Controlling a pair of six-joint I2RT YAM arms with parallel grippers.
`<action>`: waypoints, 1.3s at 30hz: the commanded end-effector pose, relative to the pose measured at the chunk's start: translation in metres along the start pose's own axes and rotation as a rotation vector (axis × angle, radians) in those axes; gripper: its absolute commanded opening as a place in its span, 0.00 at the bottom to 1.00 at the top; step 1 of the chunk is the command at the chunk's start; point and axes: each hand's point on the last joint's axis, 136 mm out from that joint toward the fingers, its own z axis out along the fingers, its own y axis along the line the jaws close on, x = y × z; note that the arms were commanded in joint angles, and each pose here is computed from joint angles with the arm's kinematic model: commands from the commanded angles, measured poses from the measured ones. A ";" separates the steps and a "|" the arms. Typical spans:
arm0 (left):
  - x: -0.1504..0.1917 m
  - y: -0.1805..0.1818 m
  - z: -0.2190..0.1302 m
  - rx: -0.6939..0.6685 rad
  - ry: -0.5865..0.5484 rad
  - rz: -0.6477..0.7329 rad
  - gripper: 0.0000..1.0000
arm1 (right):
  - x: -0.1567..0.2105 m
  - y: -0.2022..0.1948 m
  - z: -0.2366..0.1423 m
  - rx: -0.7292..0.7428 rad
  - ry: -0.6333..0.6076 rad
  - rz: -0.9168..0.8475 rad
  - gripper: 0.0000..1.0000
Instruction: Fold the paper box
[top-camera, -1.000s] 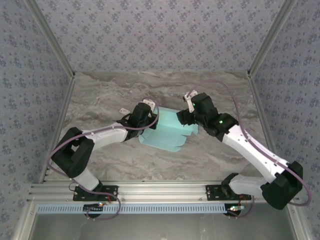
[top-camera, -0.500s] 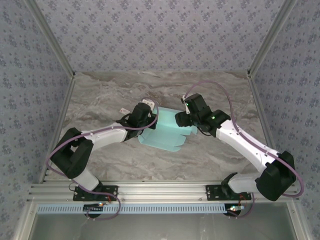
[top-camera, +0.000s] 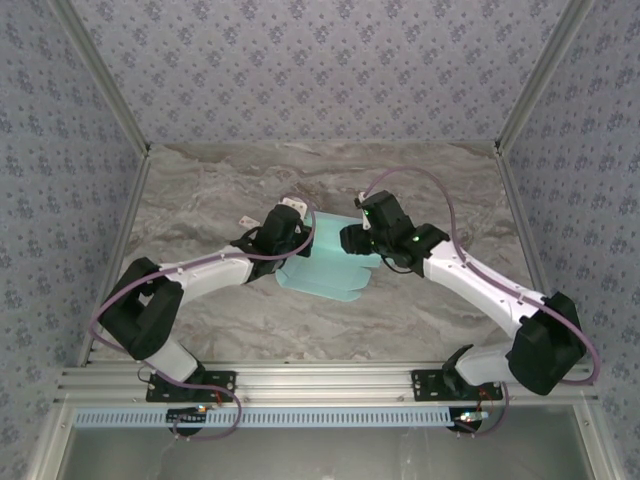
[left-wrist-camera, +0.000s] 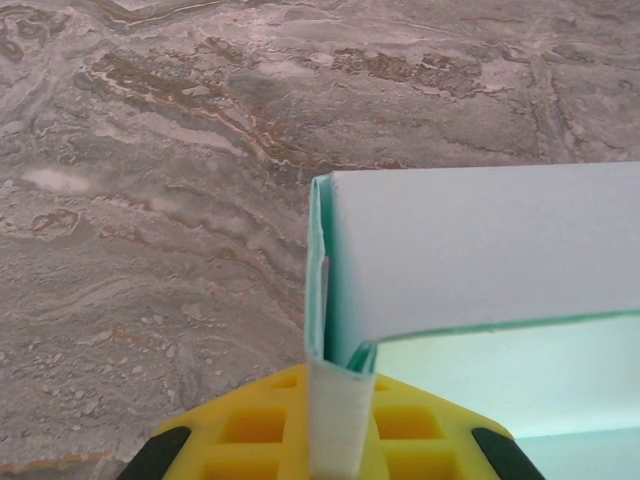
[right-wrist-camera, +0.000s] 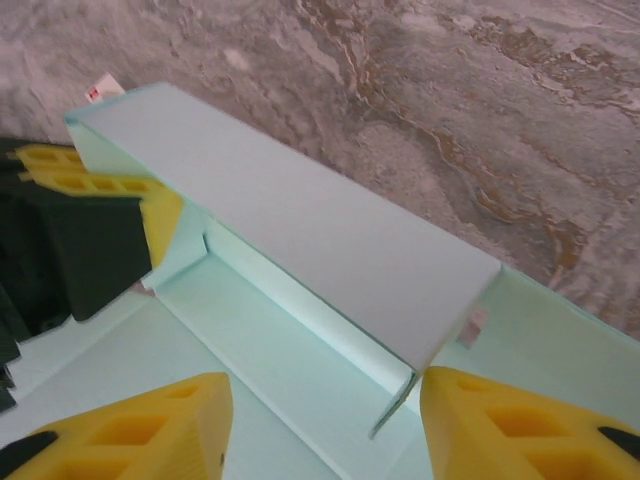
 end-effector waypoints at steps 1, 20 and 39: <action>-0.021 -0.011 -0.011 0.025 -0.059 -0.012 0.04 | -0.017 0.022 0.004 -0.112 -0.076 0.065 0.50; -0.019 0.006 -0.012 -0.059 -0.067 0.000 0.04 | 0.030 -0.013 -0.016 0.055 0.009 0.020 0.56; -0.029 0.004 -0.021 -0.044 -0.092 -0.001 0.04 | 0.064 -0.019 -0.019 0.025 0.041 0.338 0.71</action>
